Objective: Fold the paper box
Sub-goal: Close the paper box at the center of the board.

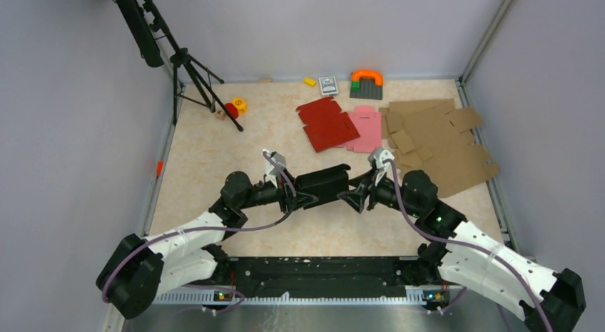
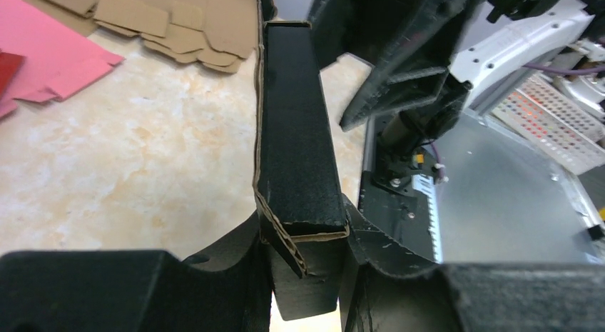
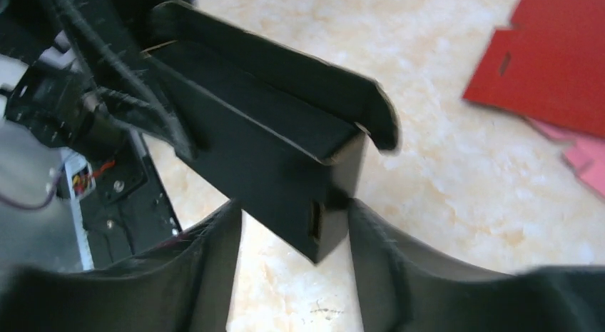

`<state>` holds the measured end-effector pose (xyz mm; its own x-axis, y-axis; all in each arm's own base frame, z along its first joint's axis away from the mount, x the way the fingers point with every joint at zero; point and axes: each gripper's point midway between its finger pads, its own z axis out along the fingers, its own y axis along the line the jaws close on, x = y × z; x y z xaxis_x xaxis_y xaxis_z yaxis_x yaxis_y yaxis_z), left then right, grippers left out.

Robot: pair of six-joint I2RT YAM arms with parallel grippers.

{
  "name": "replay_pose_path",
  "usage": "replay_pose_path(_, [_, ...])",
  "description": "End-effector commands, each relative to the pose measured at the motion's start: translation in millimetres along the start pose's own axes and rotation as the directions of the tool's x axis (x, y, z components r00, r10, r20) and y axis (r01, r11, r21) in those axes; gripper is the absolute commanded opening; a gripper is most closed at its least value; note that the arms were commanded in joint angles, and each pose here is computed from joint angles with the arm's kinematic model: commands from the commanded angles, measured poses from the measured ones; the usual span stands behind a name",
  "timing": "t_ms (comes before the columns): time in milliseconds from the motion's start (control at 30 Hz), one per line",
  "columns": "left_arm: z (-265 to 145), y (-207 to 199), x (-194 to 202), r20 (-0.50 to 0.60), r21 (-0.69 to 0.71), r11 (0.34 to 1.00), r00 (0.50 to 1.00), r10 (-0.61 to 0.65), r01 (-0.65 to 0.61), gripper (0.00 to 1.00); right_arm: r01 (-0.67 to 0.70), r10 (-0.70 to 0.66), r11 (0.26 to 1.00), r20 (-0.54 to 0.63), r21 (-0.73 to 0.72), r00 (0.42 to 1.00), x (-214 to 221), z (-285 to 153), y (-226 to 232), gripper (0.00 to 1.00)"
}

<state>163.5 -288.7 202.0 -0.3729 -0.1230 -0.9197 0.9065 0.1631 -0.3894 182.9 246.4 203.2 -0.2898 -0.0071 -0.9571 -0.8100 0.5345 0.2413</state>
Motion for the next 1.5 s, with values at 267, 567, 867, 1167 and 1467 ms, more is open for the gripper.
replay_pose_path(267, [-5.6,-68.4,-21.9,-0.013,0.331,0.934,0.989,0.148,-0.135,0.0,0.017,0.012,0.982,0.155,-0.186,0.988,-45.8,-19.3,45.7,0.91])
replay_pose_path(567, [-4.4,-83.7,-37.6,0.01,0.409,0.899,0.986,0.165,-0.154,0.0,0.058,0.009,0.896,0.147,-0.441,0.989,-49.2,-28.8,90.9,0.62])
replay_pose_path(867, [-2.2,-68.9,-42.8,0.026,0.298,0.939,0.985,0.169,-0.169,0.65,0.065,-0.006,0.947,0.185,-0.315,0.983,-44.2,-26.2,67.9,0.19])
replay_pose_path(1167, [-34.4,-6.9,-76.6,0.123,-0.272,0.96,0.987,0.1,-0.063,0.85,0.053,-0.035,0.989,0.136,-0.135,0.99,-10.0,-0.7,26.2,0.02])
replay_pose_path(1467, [-57.4,23.7,-80.2,0.005,-0.552,0.83,0.996,-0.084,0.072,0.66,0.28,-0.245,0.955,0.272,-0.097,0.931,1.4,9.1,26.0,0.0])
